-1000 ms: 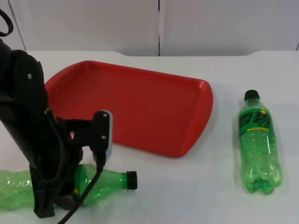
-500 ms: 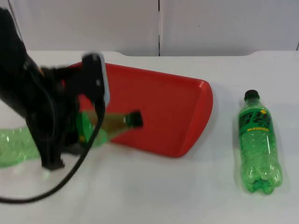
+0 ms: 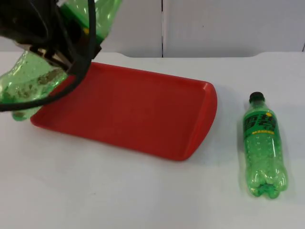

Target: Place the bottle upright on the tray.

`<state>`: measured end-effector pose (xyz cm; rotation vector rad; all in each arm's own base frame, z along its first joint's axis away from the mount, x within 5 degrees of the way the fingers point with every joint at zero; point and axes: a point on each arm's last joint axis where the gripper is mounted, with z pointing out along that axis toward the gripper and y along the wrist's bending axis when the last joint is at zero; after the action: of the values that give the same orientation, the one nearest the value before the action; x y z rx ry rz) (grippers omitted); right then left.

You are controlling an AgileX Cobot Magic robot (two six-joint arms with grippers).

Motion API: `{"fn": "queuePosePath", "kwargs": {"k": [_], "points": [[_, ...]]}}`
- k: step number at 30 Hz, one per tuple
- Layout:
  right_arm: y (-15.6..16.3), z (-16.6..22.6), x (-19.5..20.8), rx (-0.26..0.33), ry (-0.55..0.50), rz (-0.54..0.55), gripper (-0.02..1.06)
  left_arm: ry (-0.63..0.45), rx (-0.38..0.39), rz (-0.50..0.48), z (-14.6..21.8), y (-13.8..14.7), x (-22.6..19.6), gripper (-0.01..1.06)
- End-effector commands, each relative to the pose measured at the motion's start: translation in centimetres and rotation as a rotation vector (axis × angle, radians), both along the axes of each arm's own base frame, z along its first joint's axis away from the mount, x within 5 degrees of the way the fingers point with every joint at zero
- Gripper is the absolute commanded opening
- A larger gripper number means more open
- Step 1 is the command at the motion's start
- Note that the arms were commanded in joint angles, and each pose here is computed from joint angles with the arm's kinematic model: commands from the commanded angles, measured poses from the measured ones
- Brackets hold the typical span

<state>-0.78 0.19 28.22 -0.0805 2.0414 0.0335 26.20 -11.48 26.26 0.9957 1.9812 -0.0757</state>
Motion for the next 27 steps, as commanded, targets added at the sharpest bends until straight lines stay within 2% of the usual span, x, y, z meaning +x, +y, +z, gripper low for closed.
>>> {"fn": "queuePosePath", "kwargs": {"k": [1, 5, 14, 20, 24, 27], "points": [[0.0, -0.2, 0.0, 0.001, 0.002, -0.005, 1.02, -0.017, -0.079, 0.043, 1.0, -0.1, -0.2, 0.00], [0.0, -0.2, 0.0, 0.001, 0.002, -0.005, 1.02, -0.010, -0.162, 0.098, 1.7, 0.0, -0.4, 0.00], [0.0, -0.2, 0.0, 0.001, 0.002, -0.005, 1.02, -0.037, -0.186, 0.099, 2.7, 0.2, -1.0, 0.00], [0.0, -0.2, 0.0, 0.001, 0.002, -0.005, 1.02, -0.097, -0.200, 0.106, 4.3, 0.9, -1.8, 0.00], [0.0, -0.2, 0.0, 0.001, 0.002, -0.005, 1.02, -0.136, -0.320, 0.258, 6.3, 2.3, -2.7, 0.00], [0.0, -0.2, 0.0, 0.001, 0.002, -0.005, 1.02, -0.141, -0.359, 0.304, 6.9, 2.7, -3.1, 0.00]]}}
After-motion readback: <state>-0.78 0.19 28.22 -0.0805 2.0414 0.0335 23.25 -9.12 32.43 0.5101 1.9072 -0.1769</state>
